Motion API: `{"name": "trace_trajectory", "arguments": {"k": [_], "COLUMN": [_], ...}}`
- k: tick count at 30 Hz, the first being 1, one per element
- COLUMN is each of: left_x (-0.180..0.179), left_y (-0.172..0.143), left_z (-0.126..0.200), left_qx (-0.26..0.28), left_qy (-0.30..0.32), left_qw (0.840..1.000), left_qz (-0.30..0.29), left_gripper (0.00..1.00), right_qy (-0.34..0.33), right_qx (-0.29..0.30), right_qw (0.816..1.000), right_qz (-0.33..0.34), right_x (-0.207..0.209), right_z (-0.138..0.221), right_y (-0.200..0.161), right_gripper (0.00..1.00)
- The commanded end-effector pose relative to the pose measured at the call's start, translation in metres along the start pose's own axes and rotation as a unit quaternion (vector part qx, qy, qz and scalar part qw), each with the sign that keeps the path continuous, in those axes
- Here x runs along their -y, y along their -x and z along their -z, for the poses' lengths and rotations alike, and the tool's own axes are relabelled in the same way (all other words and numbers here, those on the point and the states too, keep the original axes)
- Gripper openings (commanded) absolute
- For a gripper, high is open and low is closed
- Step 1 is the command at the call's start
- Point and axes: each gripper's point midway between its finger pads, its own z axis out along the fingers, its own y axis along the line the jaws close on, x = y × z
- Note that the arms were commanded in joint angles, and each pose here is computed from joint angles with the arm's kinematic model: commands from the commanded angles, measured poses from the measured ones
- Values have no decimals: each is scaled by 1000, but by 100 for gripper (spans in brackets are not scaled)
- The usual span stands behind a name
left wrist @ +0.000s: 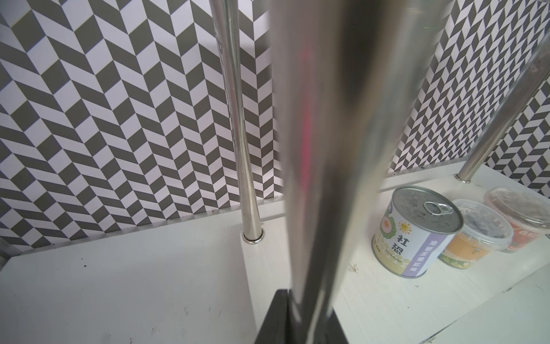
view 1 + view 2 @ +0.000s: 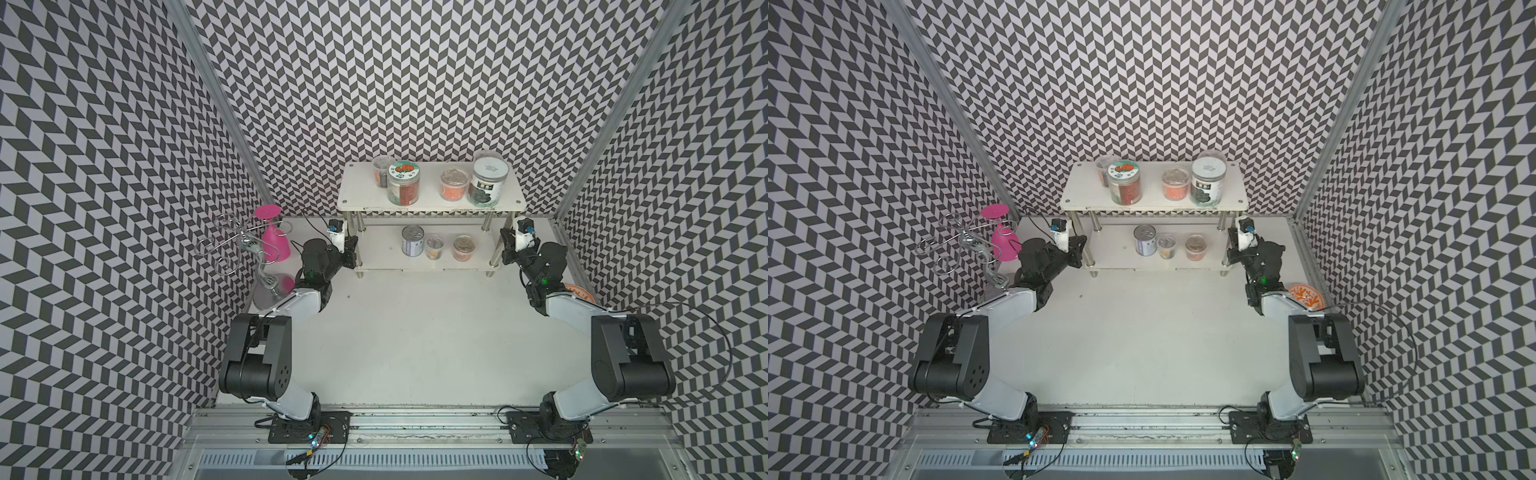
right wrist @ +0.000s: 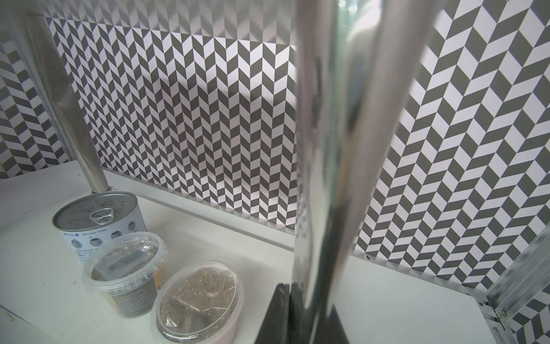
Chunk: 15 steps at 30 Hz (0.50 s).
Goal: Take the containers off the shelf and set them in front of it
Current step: Adjust the shelf at the center of the board.
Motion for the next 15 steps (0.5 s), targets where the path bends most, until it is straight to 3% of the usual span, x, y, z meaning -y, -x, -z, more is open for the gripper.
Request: {"name": "trace_trajectory", "arguments": {"k": [1, 15], "left_x": [22, 14], "left_y": [-4, -2], "left_z": [-12, -37], "left_qx": [-12, -27], "left_qy": [-47, -58], "left_qw": [999, 998], "left_qz": [24, 15], "left_gripper": [7, 10], "right_qy": [-20, -31], "right_qx": [0, -19], "right_qw": [998, 998], "right_qz": [61, 57], "right_x": [12, 19], "right_z": [-11, -19], "right_y": [-5, -18], "right_gripper": [4, 8]}}
